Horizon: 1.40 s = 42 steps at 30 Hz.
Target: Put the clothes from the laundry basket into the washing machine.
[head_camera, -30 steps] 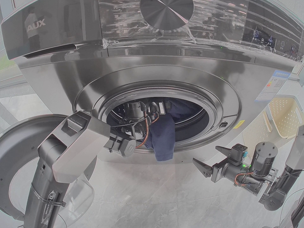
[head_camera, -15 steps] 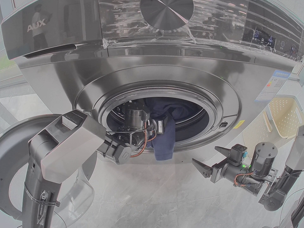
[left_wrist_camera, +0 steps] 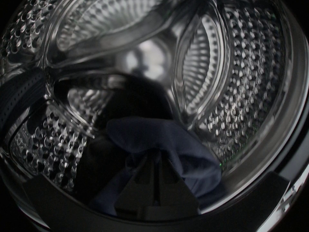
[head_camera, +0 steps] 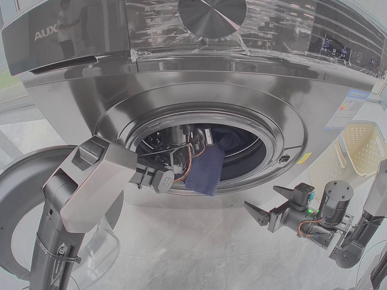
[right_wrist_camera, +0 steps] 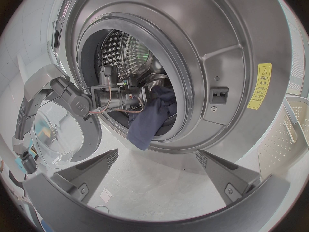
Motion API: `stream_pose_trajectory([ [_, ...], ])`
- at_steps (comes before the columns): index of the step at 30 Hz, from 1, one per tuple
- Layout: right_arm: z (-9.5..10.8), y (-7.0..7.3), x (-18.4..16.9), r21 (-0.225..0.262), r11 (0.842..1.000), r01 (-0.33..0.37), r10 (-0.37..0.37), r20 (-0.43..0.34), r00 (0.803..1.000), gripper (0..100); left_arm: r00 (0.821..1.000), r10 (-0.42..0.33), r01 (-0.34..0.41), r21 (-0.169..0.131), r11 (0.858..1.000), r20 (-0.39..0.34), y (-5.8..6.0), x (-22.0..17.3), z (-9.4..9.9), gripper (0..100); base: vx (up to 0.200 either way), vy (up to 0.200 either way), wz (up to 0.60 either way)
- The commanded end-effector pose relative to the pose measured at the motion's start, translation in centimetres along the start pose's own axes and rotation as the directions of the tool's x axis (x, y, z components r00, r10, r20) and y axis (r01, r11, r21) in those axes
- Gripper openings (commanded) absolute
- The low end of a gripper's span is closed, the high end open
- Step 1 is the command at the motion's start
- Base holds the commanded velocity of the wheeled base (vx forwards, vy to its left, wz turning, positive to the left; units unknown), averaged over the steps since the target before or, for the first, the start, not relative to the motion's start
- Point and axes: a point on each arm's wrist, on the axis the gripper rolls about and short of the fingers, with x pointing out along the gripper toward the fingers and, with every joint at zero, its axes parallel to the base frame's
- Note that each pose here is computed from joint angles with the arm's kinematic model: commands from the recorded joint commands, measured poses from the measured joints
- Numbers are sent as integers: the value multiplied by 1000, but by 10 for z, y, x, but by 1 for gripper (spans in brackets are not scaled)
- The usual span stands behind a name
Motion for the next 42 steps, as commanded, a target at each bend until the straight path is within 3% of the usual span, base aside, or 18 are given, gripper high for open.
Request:
stream_pose_trajectory([
  [1, 1, 0, 0, 0, 1000, 1, -1, 4, 1000, 100, 991, 15, -8, -59, 998, 132, 0, 20, 9, 0, 0, 0, 0],
  [7, 2, 0, 1, 1, 1000, 1, -2, 10, 1000, 100, 973, 12, 4, -71, 997, 230, -1, 29, 19, 0, 0, 0, 0],
  [12, 2, -1, 1, 1, 1000, 3, -3, 9, 1000, 100, 972, 11, 6, -69, 998, 236, -2, 28, 21, 0, 0, 0, 0],
  [13, 2, -1, 1, 1, 1000, 3, -3, 9, 1000, 100, 974, 11, 5, -68, 998, 228, -2, 27, 20, 100, 0, 0, 0],
  [18, 2, -1, 1, 1, 1000, 3, -3, 10, 1000, 100, 986, 13, -4, -56, 998, 165, -6, 15, 20, 100, 0, 0, 0],
  [20, 2, -1, 0, 2, 1000, 4, -4, 12, 1000, 100, 995, 15, -12, -32, 999, 100, -7, 3, 17, 100, 0, 0, 0],
  [22, 2, -2, 1, 2, 1000, 4, -4, 10, 1000, 100, 1000, 20, -20, 12, 1000, 13, -6, -9, 11, 100, 0, 0, 0],
  [28, 2, -2, 0, 2, 1000, 4, -4, 10, 1000, 100, 994, 1, 7, 79, 997, -110, 0, -24, -8, 100, 0, 0, 0],
  [37, 2, -2, 0, 2, 1000, 3, -3, 10, 1000, 100, 982, -6, 27, 105, 994, -191, 8, -20, -38, 100, 0, 0, 0],
  [38, 2, -2, 0, 2, 1000, 3, -3, 10, 1000, 100, 980, 0, 25, 125, 992, -197, 11, -19, -41, 0, 0, 0, 0],
  [42, 2, -1, 0, 1, 1000, 0, 0, 9, 1000, 100, 979, 5, 22, 131, 991, -205, 15, -14, -50, 0, 0, 0, 0],
])
